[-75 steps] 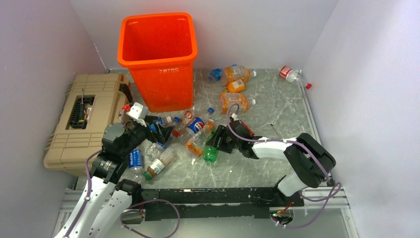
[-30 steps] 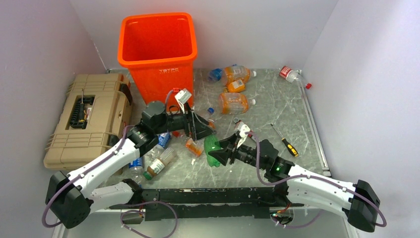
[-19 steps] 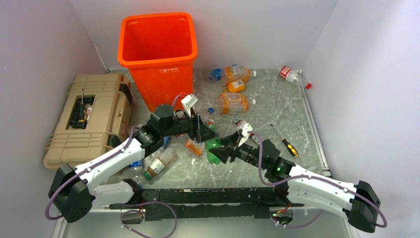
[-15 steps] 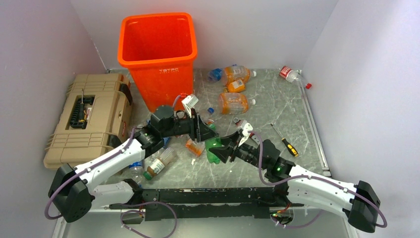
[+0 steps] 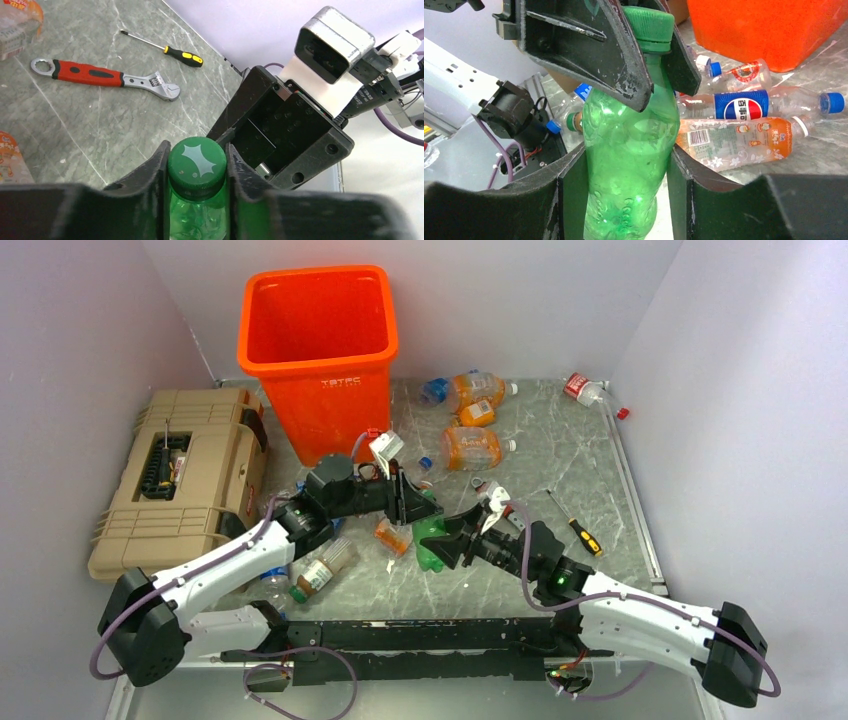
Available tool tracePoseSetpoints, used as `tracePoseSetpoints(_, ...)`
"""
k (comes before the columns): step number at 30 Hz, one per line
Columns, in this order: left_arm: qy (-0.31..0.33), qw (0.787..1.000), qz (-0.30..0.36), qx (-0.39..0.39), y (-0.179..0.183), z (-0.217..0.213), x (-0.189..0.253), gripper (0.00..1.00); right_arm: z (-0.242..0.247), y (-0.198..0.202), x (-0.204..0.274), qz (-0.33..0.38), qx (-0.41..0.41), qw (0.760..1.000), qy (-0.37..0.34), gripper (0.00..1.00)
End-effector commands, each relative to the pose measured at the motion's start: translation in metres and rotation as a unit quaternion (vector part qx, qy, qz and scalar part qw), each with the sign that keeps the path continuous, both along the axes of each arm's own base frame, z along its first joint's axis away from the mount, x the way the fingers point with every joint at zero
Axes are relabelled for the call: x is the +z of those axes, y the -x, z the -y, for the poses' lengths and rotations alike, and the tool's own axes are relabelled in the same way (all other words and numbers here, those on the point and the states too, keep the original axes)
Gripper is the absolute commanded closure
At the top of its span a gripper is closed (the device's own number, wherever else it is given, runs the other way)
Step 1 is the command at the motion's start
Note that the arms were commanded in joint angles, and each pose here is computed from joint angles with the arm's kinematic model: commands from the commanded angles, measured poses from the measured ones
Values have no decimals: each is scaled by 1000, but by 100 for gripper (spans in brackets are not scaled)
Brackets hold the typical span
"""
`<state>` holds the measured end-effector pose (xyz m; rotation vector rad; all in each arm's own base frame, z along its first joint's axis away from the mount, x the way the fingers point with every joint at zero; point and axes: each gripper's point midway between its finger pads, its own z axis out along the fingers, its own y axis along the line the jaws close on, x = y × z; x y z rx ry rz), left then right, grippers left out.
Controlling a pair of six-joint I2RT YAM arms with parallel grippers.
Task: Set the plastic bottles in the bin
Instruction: Place the plastic bottle in the trash bin.
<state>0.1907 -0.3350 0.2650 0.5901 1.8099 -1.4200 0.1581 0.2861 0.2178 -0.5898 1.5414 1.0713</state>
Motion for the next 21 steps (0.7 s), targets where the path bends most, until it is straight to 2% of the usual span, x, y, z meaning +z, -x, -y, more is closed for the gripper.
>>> tracePoseSetpoints(1, 22, 1000, 10, -1, 5, 3, 24, 100, -2, -2, 29, 26, -3, 999, -33, 80)
tracePoseSetpoints(2, 18, 1000, 16, 6, 4, 1, 26, 100, -2, -2, 30, 19, -4, 999, -32, 66)
tracePoseSetpoints(5, -15, 996, 63, 53, -9, -14, 43, 100, 2, -10, 32, -27, -36, 999, -26, 5)
tracePoseSetpoints(7, -53, 988, 105, 99, -22, -31, 58, 100, 8, -13, 33, -52, -57, 997, -13, 0)
tracePoseSetpoints(8, -57, 981, 141, 119, -27, -39, 82, 100, 10, -13, 35, -57, -60, 996, -10, 0)
tracePoseSetpoints(11, -81, 951, 232, 186, -46, -65, 132, 100, 17, -7, 44, -70, -61, 996, -16, 0)
tracePoseSetpoints(13, -92, 922, 296, 234, -58, -84, 167, 100, 26, -6, 48, -91, -76, 992, -38, 0)
tracePoseSetpoints(15, -99, 876, 361, 305, -75, -107, 206, 100, 39, -12, 42, -112, -115, 985, -56, 0)
tracePoseSetpoints(18, -121, 806, 432, 386, -102, -132, 252, 100, 47, -10, 34, -110, -120, 985, -64, 0)
tracePoseSetpoints(19, -139, 790, 437, 407, -119, -142, 262, 100, 49, -10, 31, -115, -125, 983, -64, 0)
tracePoseSetpoints(21, -151, 792, 410, 426, -153, -164, 275, 100, 52, -11, 20, -130, -135, 981, -51, 0)
